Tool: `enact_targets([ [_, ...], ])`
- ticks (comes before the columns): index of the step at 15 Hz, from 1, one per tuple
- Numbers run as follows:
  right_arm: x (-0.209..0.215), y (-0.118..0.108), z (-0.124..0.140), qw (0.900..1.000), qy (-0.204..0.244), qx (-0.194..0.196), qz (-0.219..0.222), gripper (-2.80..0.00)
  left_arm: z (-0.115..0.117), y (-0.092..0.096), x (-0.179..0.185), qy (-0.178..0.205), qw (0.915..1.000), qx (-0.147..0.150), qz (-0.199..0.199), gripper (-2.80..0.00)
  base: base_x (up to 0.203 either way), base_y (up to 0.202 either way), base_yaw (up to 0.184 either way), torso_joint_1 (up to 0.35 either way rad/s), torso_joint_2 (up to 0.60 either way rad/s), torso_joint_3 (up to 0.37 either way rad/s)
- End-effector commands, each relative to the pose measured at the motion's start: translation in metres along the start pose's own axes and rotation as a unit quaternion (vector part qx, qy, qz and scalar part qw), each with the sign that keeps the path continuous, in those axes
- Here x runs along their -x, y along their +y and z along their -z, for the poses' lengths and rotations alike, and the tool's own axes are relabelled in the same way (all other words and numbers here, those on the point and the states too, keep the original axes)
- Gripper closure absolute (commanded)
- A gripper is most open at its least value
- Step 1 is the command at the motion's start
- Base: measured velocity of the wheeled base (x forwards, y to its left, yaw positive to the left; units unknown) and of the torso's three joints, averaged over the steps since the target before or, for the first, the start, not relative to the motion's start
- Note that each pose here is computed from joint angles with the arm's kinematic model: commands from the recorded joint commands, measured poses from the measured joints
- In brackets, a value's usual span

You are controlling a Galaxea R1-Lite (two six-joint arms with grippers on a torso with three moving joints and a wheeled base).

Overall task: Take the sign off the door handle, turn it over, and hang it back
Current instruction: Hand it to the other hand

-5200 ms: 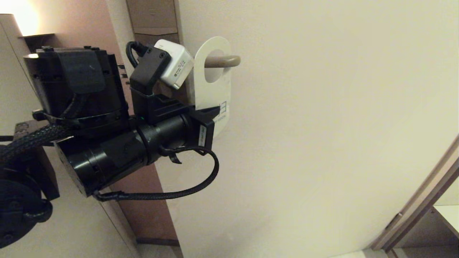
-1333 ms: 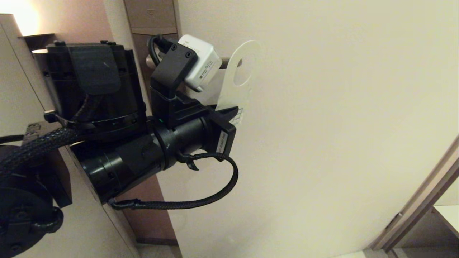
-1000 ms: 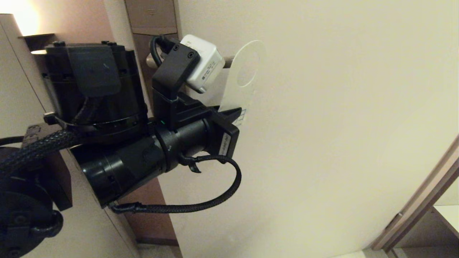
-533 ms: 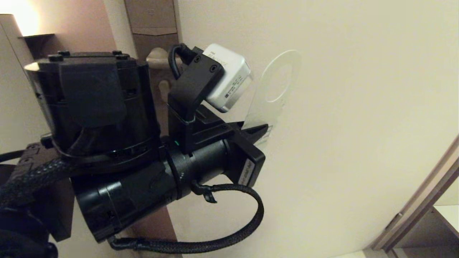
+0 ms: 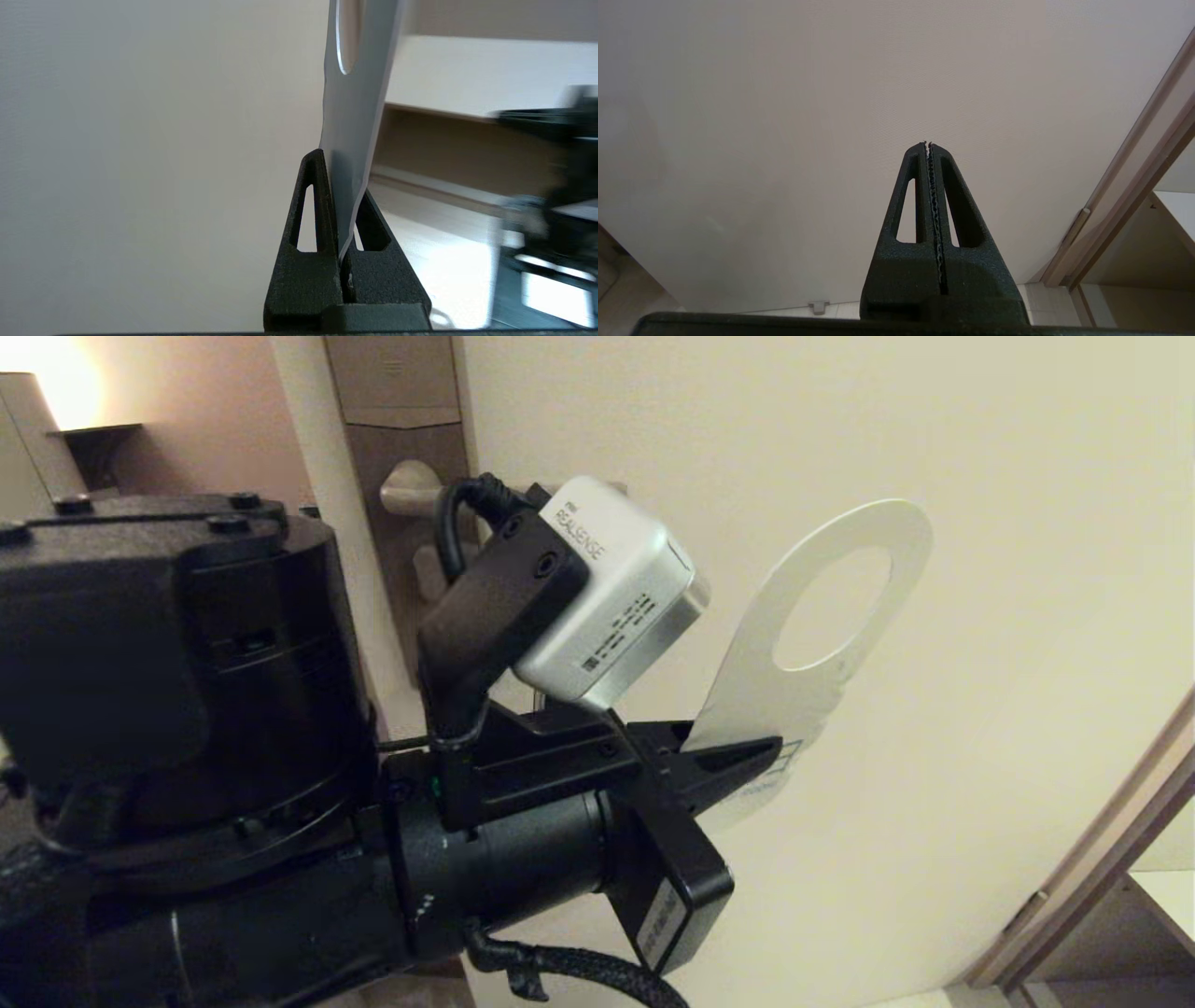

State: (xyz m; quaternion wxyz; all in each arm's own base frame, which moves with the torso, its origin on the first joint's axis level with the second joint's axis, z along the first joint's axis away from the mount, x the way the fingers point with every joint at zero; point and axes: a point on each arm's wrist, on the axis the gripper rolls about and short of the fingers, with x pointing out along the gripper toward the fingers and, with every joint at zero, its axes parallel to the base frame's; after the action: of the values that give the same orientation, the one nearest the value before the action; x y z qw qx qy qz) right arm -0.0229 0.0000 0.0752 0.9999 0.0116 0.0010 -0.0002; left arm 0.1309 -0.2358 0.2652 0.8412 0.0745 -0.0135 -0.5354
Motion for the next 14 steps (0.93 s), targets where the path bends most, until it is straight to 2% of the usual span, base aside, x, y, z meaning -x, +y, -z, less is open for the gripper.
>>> enact_targets([
  [1, 0.0, 0.0, 0.0, 1.0, 0.001, 0.0, 0.0, 0.0, -0.006, 0.0, 0.012, -0.015, 0.9993, 0.02, 0.028, 0.0, 0.0, 0.0, 0.0, 0.0, 0.0, 0.0],
  [3, 0.0, 0.0, 0.0, 1.0, 0.001, 0.0, 0.0, 0.0, -0.01, 0.003, 0.024, -0.016, 0.9956, 0.053, 0.076, 0.0, 0.0, 0.0, 0.0, 0.0, 0.0, 0.0],
  [5, 0.0, 0.0, 0.0, 1.0, 0.001, 0.0, 0.0, 0.0, -0.006, 0.015, 0.029, -0.01, 0.9926, 0.075, 0.095, 0.0, 0.0, 0.0, 0.0, 0.0, 0.0, 0.0],
  [10, 0.0, 0.0, 0.0, 1.0, 0.001, 0.0, 0.0, 0.0, 0.02, 0.051, 0.04, 0.016, 0.9875, 0.1, 0.121, 0.0, 0.0, 0.0, 0.0, 0.0, 0.0, 0.0],
  [12, 0.0, 0.0, 0.0, 1.0, 0.001, 0.004, -0.001, 0.0, 0.024, 0.063, 0.042, 0.014, 0.9867, 0.104, 0.125, 0.0, 0.0, 0.0, 0.0, 0.0, 0.0, 0.0],
  [14, 0.0, 0.0, 0.0, 1.0, 0.001, 0.013, -0.003, 0.0, 0.023, 0.068, 0.043, 0.001, 0.986, 0.105, 0.129, 0.0, 0.0, 0.0, 0.0, 0.0, 0.0, 0.0],
])
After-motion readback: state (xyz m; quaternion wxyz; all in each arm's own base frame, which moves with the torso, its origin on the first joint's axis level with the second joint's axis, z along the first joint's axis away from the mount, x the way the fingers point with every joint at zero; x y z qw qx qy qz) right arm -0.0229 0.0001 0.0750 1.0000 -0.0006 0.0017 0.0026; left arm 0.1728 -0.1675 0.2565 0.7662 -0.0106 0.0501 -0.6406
